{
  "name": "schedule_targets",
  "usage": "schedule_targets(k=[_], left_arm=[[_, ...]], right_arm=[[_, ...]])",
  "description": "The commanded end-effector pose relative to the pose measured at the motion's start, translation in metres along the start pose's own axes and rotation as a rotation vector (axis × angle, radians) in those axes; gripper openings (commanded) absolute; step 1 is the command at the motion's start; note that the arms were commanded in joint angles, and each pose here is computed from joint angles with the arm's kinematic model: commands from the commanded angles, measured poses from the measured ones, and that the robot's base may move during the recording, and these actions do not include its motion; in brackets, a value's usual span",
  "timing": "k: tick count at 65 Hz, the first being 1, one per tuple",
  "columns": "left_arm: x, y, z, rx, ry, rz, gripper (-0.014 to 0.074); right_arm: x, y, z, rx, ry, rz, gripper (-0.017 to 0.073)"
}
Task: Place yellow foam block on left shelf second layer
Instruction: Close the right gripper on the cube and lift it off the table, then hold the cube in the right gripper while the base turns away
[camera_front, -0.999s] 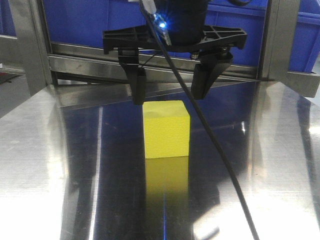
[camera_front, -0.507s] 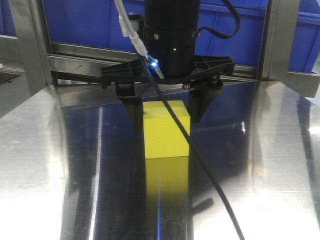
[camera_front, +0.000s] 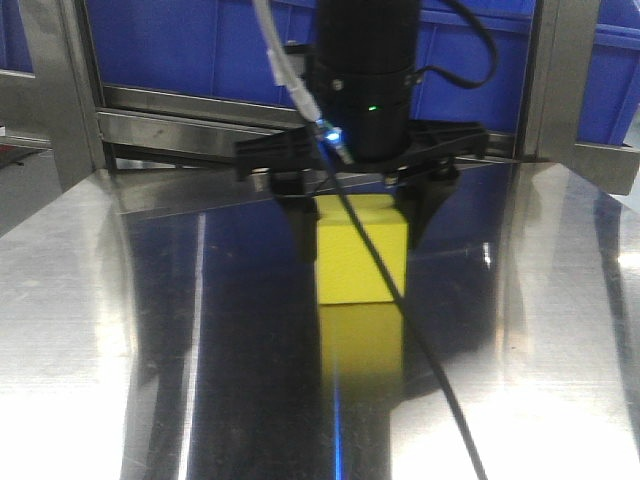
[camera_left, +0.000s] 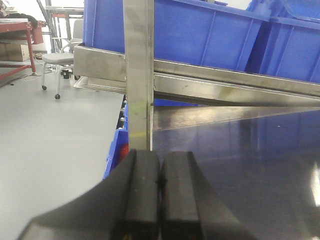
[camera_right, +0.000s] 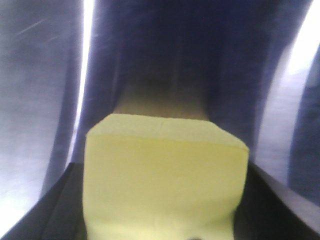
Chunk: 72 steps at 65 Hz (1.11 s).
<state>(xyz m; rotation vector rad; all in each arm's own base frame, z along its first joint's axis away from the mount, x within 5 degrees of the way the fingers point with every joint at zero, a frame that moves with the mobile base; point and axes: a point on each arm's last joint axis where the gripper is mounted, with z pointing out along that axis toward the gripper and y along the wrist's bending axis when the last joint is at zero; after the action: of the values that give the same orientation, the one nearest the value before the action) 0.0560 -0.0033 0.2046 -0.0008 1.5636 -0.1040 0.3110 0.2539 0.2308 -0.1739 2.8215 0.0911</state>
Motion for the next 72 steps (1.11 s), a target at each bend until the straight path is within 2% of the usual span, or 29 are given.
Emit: schedule_targets(k=[1, 7, 16, 31, 38, 49, 59, 72], left_arm=[[0.001, -0.001, 0.001, 0.02, -0.053, -0.011, 0.0136], [0.001, -0.001, 0.001, 0.02, -0.053, -0.011, 0.0136], [0.001, -0.001, 0.001, 0.02, -0.053, -0.011, 0.0136], [0.001, -0.001, 0.001, 0.02, -0.053, -0.011, 0.0136], [0.001, -0.001, 0.001, 0.02, -0.053, -0.011, 0.0136], [0.001, -0.001, 0.001, 0.02, -0.053, -0.011, 0.0136], [0.001, -0.001, 0.001, 0.02, -0.053, -0.011, 0.0136], [0.001, -0.001, 0.001, 0.02, -0.053, -0.011, 0.0136]], right_arm=[[-0.014, -0.02, -0.042, -0.029, -0.116, -0.002, 0.032], [-0.016, -0.044, -0.054, -0.029, -0.156, 0.003, 0.032], [-0.005, -0.091, -0.069, -0.014, -0.214, 0.023, 0.032], [0.045, -0.17, -0.095, 0.048, -0.317, 0.056, 0.032], [0.075, -0.195, -0.104, 0.089, -0.351, 0.057, 0.032], [0.123, -0.218, -0.113, 0.14, -0.429, 0.054, 0.032], [0.166, -0.22, -0.123, 0.143, -0.542, 0.034, 0.032], [0.215, -0.219, -0.145, 0.132, -0.788, 0.035, 0.032]])
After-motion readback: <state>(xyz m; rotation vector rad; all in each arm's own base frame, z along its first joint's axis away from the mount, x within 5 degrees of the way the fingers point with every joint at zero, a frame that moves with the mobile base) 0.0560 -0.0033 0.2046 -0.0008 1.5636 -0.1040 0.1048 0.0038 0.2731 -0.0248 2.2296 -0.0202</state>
